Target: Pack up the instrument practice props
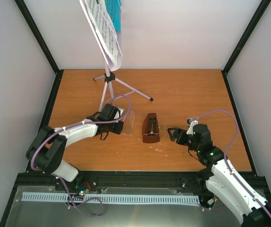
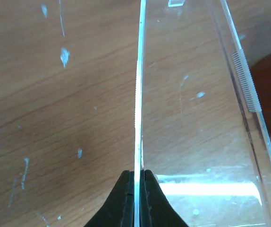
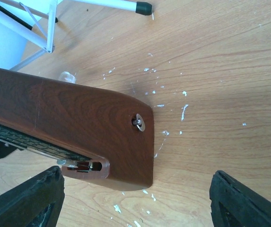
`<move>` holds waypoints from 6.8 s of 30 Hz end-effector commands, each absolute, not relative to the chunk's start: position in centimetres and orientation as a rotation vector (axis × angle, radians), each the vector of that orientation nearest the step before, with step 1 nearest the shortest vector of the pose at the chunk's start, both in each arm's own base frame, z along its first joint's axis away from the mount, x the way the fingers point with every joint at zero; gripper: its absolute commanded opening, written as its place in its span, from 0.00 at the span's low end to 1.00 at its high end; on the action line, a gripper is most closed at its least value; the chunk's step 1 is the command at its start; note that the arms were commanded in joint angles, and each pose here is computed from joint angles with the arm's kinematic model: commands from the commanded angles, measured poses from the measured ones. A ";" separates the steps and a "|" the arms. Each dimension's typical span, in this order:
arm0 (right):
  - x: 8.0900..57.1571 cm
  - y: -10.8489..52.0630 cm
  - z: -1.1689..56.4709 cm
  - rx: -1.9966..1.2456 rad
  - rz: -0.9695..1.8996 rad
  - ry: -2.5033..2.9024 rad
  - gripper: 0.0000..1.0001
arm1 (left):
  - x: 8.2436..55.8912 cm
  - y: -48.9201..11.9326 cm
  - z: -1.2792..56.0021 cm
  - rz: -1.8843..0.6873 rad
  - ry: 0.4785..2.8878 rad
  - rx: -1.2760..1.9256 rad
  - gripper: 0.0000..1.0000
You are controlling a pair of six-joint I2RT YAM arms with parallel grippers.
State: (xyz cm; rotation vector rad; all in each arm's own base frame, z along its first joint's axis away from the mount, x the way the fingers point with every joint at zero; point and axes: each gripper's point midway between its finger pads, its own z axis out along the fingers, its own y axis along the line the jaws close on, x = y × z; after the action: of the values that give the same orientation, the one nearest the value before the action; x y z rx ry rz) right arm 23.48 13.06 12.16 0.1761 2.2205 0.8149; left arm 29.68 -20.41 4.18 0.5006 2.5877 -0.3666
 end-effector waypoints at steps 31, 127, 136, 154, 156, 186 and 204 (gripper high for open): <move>19.8 21.2 39.1 -0.348 1.575 1.568 1.00 | 20.1 -27.5 31.8 -1.491 1.718 0.698 0.00; 20.0 19.7 23.9 -0.429 0.856 1.939 0.54 | 19.8 -29.2 17.7 -1.438 2.028 0.590 0.95; 21.0 18.4 21.0 -0.356 0.756 2.014 0.54 | 19.3 -30.7 15.1 -1.470 2.058 0.673 0.94; 21.0 16.1 19.9 -0.210 0.689 2.055 0.55 | 17.2 -36.6 13.1 -1.592 1.985 0.876 0.92; 21.0 16.0 19.9 -0.206 0.684 2.050 0.55 | 17.3 -37.0 13.0 -1.595 1.980 0.879 0.92; 21.5 15.0 20.5 -0.207 0.625 1.969 0.57 | 20.2 -38.5 11.8 -1.480 2.031 0.803 0.95; 22.6 18.0 22.1 -0.452 0.613 1.619 0.55 | 27.0 -27.7 26.9 -1.253 1.948 0.683 0.99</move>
State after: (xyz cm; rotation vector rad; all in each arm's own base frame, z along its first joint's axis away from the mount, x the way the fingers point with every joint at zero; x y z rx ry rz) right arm 22.29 16.95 18.91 -0.3831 1.8174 0.6164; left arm 25.78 -30.42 23.21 0.6130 1.9538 -1.3167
